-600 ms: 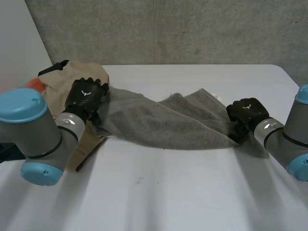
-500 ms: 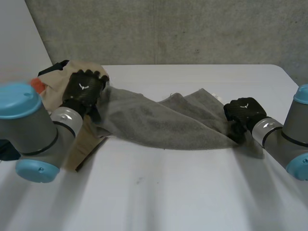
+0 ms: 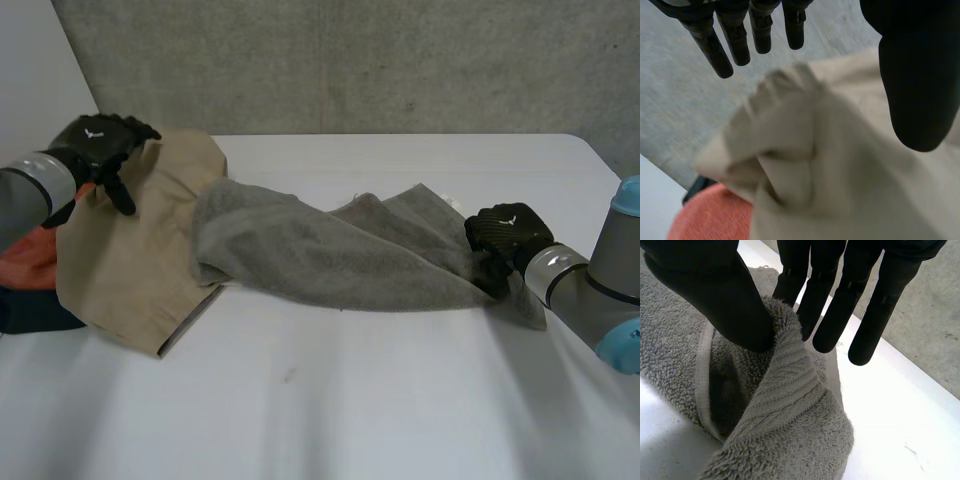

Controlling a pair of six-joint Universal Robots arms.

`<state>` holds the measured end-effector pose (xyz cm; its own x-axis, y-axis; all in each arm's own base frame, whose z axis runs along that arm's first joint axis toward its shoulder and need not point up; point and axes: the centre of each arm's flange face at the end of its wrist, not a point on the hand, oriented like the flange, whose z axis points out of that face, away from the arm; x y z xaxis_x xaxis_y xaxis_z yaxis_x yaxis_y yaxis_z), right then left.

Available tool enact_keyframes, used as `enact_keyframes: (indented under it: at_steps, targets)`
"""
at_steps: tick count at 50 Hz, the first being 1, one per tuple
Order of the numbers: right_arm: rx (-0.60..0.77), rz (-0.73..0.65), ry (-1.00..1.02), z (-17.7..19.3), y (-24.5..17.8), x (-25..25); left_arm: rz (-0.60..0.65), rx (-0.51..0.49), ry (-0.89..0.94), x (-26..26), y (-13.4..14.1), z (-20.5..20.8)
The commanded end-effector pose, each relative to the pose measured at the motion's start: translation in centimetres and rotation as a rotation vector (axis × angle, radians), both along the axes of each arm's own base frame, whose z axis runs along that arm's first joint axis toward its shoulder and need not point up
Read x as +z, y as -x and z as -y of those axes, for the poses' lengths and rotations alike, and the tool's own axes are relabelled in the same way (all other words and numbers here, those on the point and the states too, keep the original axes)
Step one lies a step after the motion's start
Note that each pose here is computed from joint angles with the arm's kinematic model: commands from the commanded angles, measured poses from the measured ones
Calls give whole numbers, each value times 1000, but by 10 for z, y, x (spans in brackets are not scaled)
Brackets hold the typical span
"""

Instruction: Fold the laundry.

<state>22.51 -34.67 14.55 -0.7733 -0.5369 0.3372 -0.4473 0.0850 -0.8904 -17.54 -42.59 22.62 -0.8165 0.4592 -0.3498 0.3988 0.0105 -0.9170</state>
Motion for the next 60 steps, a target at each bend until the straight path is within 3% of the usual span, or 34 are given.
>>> enact_keyframes:
  at_steps: [1, 6, 9, 13, 17, 21, 25, 34, 40, 50, 56, 60]
  targets:
    - [9, -16, 5, -1, -1, -1, 141, -50, 10, -39, 6, 16]
    - [13, -26, 7, -1, -1, -2, 159, -26, 59, -30, 10, 22]
    - [13, -30, 9, -1, -1, -3, 144, 84, 132, -5, 3, 30]
    - [11, -28, 10, 0, 0, -3, 55, 324, 368, 65, -30, 47]
    - [15, -26, 11, -1, -1, -2, -25, 483, 580, 122, -61, 57]
    - [19, -25, 6, -3, -3, -3, -21, 516, 623, 141, -74, 61]
    - [29, -30, 2, -6, -6, -4, 9, 503, 558, 125, -76, 70]
    - [43, -30, 2, -10, -10, -3, 145, 479, 366, 34, -73, 96]
    - [52, -25, 10, -12, -10, 2, 188, 472, 345, 31, -67, 92]
    - [58, -19, 39, -11, -10, 13, 119, 296, 287, 94, -18, 9]
    - [59, -20, 59, -9, -10, 21, 92, 123, 206, 88, 21, -45]
    - [59, -34, 52, -10, -9, 27, 84, 18, 97, 59, 53, -76]
